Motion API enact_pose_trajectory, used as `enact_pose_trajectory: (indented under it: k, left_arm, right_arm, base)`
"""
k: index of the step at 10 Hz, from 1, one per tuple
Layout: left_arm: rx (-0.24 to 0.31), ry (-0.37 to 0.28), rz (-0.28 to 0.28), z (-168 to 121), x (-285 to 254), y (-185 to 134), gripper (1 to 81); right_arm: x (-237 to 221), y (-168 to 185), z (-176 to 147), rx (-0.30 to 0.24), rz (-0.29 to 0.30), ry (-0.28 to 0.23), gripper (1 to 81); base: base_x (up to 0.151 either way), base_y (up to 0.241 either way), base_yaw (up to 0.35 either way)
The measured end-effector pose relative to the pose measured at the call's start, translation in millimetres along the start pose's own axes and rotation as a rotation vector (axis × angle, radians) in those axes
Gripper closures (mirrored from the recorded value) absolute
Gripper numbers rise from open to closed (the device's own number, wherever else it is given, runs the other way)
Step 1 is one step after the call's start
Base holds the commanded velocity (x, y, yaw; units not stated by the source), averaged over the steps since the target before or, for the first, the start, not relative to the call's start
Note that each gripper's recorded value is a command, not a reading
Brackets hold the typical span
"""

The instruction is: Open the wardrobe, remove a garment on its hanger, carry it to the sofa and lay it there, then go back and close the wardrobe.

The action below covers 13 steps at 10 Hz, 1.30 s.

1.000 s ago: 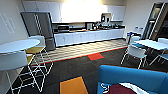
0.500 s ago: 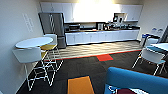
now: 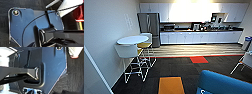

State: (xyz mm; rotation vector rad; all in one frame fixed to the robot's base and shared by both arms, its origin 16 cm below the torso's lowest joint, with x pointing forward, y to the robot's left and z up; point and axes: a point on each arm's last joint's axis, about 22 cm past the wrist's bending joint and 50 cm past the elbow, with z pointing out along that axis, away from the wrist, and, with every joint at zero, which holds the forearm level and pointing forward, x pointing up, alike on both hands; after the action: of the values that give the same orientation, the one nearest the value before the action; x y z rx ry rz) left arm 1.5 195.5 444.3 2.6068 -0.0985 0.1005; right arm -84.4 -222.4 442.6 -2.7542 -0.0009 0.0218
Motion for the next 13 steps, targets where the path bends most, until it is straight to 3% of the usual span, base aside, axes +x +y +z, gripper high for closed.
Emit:
enact_pose_trajectory:
  k: [13]
  left_arm:
    - [-0.004,0.0,-0.001,1.7,-0.2,3.3,1.0]
  right_arm:
    - [0.9,-8.6,5.4,0.004,-0.001,-0.004,1.0]
  base:
    - [0.0,0.0,0.297]
